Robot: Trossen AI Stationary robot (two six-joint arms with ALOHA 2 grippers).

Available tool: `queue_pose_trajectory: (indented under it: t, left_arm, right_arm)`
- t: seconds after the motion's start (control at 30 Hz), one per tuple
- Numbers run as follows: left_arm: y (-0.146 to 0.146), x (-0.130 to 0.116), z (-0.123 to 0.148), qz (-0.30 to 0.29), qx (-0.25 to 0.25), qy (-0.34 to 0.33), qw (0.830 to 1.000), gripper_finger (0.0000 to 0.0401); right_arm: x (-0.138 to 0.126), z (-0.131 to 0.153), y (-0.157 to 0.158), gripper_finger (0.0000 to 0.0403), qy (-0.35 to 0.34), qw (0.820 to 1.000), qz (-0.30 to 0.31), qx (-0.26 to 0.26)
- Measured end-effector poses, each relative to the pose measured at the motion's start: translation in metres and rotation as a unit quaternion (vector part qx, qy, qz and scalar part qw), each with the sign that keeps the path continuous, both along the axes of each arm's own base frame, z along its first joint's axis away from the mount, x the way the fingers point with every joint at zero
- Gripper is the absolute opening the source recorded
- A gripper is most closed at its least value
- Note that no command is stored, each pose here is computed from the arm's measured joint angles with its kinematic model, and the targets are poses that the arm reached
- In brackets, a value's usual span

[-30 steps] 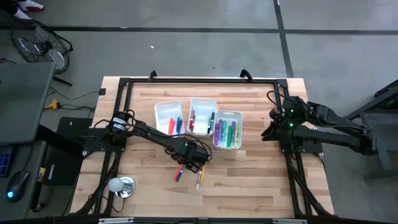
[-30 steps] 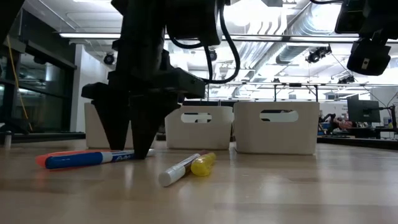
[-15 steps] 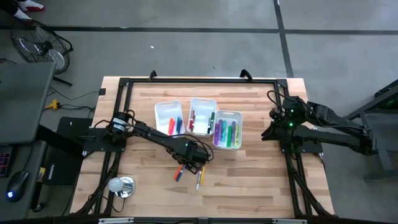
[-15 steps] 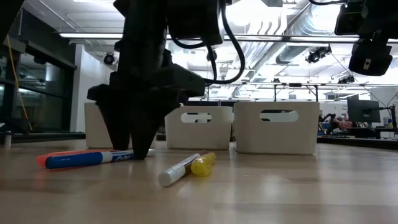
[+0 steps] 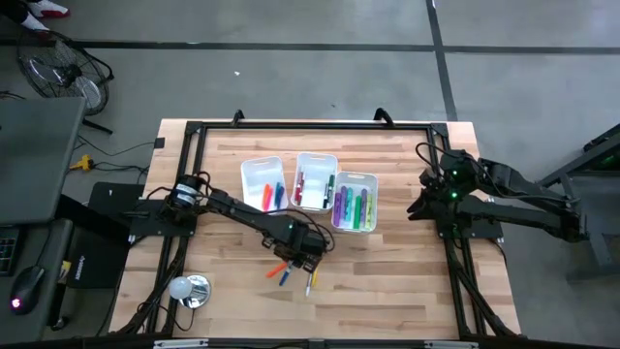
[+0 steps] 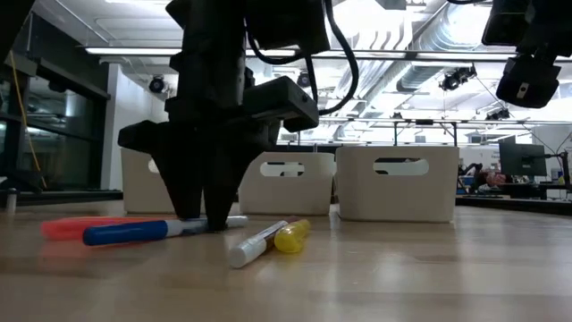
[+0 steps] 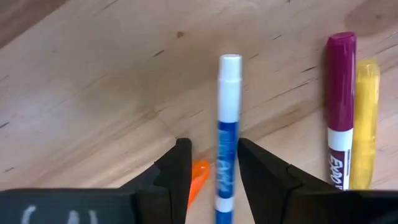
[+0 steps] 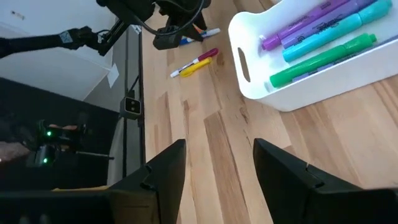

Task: Pick & Place Markers
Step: Put the blue marker into the middle white bin

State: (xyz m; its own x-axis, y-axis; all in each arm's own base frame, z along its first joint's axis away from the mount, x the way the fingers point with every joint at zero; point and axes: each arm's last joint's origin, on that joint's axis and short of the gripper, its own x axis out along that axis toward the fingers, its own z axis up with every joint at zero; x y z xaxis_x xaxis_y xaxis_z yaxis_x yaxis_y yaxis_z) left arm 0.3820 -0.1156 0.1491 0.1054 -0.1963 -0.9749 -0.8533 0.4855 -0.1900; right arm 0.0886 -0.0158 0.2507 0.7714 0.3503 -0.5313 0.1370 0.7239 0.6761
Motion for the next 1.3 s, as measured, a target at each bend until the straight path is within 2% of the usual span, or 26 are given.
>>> queue_pose_trajectory:
  t: [0.3,0.67,0.93,1.07,1.3]
  left_arm:
    - [0.0,0.0,0.0,-0.009,0.018,-0.007,1.0,0.0122]
    - [-0.001,0.002,-0.016,-0.04,0.006,0.014,0.999,0.0122]
    - [0.0,0.001,-0.016,-0.049,0.014,0.012,0.999,0.012]
    - [0.0,0.001,-0.017,-0.048,0.015,0.013,0.999,0.0095]
    - [-0.001,0.003,-0.017,-0.048,0.012,0.002,0.999,0.0028]
  right_arm:
    - [-0.003,-0.004,0.002,0.0176,0.011,0.999,0.026,-0.018]
    - [-0.006,-0.006,0.002,0.0176,0.031,0.999,0.023,-0.006]
    - [-0.006,-0.006,0.002,0.0176,0.034,0.999,0.015,-0.011]
    - [-0.006,-0.007,0.001,0.0176,0.037,0.999,0.009,-0.017]
    - [-0.005,-0.007,0.0,0.0176,0.043,0.999,-0.008,-0.032]
